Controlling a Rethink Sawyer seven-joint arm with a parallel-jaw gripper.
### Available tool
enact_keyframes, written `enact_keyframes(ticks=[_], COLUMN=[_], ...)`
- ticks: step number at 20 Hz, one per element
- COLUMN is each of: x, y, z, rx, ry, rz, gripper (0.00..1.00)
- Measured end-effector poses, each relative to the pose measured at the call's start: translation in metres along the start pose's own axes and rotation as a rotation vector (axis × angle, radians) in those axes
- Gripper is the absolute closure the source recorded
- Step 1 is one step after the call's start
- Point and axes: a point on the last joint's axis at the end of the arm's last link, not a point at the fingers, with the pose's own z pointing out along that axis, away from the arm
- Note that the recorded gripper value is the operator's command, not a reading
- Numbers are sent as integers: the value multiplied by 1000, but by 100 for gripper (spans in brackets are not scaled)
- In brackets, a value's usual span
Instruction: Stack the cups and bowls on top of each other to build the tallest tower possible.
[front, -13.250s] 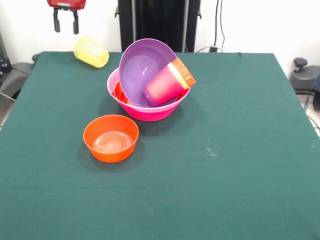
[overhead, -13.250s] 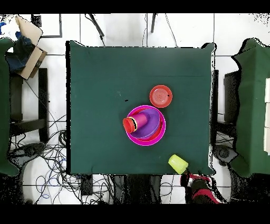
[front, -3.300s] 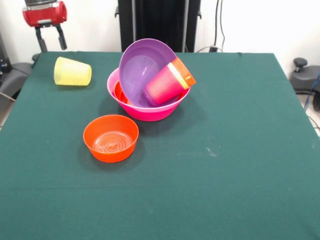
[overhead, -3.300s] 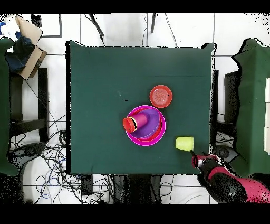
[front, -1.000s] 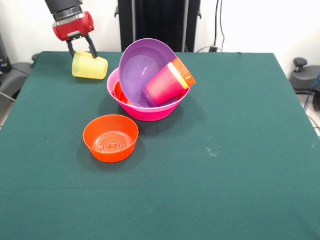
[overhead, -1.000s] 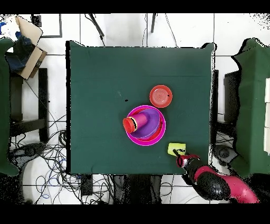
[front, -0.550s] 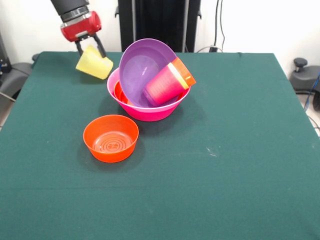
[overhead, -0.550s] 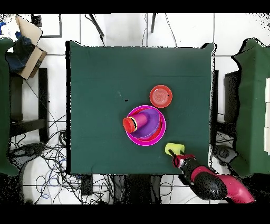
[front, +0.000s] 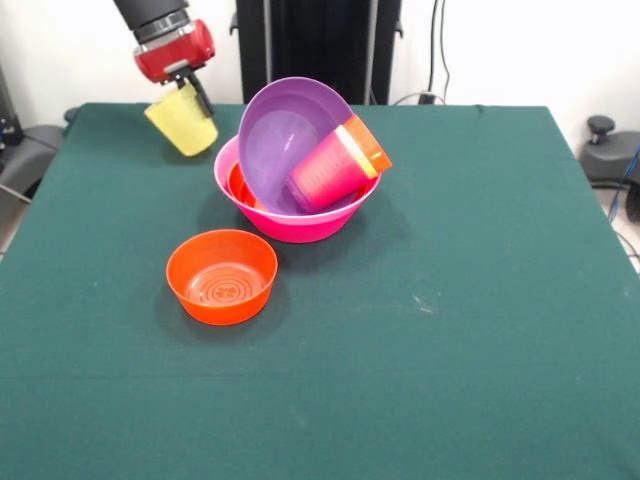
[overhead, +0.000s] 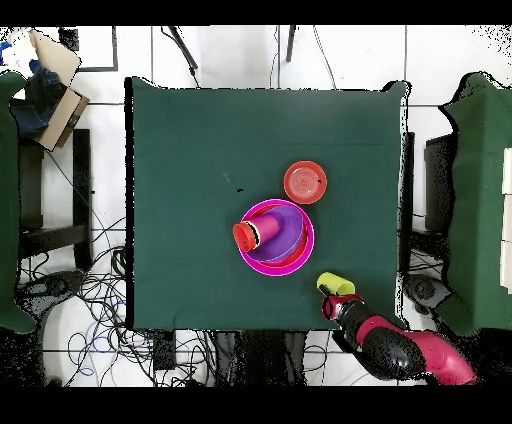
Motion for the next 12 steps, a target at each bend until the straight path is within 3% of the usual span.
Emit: enact_keyframes(ticks=[8, 12], x=[-1, -21], y=[-1, 3], z=[-1, -7], rx=[11, 45], ry=[2, 7], rz=[-14, -71], gripper=[100, 100])
